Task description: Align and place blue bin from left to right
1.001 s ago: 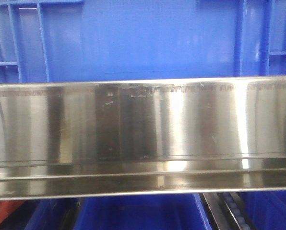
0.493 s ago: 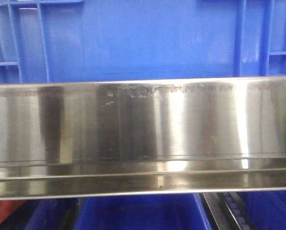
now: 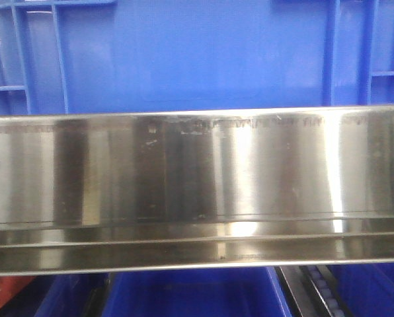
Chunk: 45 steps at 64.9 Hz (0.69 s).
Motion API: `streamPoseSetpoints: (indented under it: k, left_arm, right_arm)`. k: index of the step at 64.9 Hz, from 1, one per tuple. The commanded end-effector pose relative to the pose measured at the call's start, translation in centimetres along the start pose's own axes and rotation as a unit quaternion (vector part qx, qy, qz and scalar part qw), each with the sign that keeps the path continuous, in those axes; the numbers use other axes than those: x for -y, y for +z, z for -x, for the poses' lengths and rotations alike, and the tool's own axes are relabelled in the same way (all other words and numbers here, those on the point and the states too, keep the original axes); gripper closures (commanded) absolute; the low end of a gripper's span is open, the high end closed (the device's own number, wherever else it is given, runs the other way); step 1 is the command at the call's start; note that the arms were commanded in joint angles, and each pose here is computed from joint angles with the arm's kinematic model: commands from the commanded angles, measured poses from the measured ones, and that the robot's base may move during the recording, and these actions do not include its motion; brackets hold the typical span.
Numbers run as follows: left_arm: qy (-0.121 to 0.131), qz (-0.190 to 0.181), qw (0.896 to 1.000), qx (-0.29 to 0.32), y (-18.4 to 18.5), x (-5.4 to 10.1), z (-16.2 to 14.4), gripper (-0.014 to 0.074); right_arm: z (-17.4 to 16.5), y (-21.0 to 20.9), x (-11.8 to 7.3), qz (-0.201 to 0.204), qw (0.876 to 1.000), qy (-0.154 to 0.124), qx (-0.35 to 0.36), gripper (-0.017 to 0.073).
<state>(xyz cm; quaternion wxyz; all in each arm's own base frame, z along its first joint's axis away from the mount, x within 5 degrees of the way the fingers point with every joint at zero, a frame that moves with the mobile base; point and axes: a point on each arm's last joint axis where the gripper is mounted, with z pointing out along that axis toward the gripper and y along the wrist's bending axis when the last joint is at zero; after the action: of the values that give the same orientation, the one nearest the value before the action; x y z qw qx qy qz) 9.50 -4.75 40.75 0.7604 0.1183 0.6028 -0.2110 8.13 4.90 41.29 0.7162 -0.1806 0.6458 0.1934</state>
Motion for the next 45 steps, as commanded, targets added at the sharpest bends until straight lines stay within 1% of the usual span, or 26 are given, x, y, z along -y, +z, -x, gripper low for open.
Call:
streamPoseSetpoints:
  k: [1,45]
  left_arm:
    - [0.002,-0.006,1.0,0.006,-0.14,0.12,0.12,0.0704]
    - [0.002,-0.006,1.0,0.006,-0.14,0.12,0.12,0.0704]
  right_arm:
    - [0.23,-0.14,-0.04,0.003,1.0,-0.01,0.013,0.0638]
    - [0.23,-0.14,-0.04,0.003,1.0,-0.01,0.013,0.0638]
